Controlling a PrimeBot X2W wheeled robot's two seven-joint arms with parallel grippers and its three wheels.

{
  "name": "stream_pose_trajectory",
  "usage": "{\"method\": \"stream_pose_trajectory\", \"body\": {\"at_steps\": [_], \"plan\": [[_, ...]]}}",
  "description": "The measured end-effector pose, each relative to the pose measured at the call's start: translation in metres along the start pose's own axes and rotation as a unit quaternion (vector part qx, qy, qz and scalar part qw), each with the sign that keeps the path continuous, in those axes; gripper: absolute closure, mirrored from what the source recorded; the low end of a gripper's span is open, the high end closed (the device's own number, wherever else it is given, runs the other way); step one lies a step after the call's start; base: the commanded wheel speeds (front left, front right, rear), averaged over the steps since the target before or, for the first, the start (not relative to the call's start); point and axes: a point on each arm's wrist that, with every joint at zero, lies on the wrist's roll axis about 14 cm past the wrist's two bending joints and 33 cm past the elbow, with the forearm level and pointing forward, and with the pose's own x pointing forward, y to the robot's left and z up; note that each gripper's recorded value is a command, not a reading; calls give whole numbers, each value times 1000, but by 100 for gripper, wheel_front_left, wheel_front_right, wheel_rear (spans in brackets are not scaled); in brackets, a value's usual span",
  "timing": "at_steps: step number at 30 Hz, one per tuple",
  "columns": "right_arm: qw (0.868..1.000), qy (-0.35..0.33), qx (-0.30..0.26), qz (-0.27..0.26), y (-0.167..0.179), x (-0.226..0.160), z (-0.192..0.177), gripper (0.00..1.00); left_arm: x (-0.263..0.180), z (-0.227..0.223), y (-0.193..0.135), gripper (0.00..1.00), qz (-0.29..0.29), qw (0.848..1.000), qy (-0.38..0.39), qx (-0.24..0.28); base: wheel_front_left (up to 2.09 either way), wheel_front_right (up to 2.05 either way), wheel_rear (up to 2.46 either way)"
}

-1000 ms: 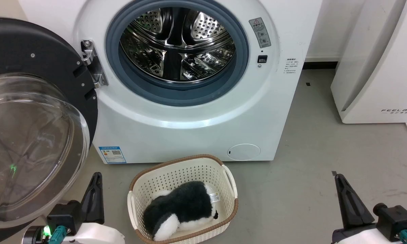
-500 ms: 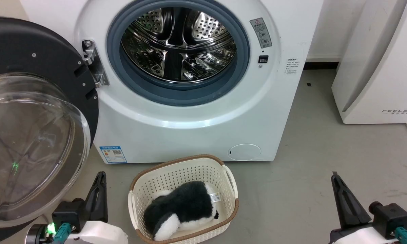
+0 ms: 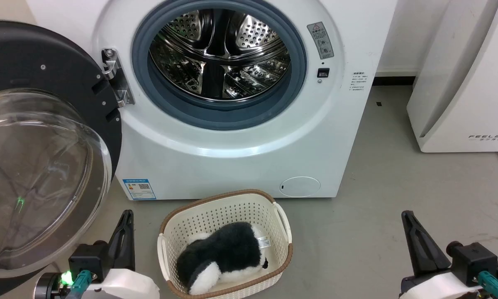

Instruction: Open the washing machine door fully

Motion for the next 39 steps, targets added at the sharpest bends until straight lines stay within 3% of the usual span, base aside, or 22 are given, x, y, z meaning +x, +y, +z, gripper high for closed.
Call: {"method": "stream_pose_trajectory", "body": {"at_steps": [39], "plan": [[999,26,-9,17,11,7,-2,100,0,2,-10,100,-5,1000,20,10,0,0,0]]}}
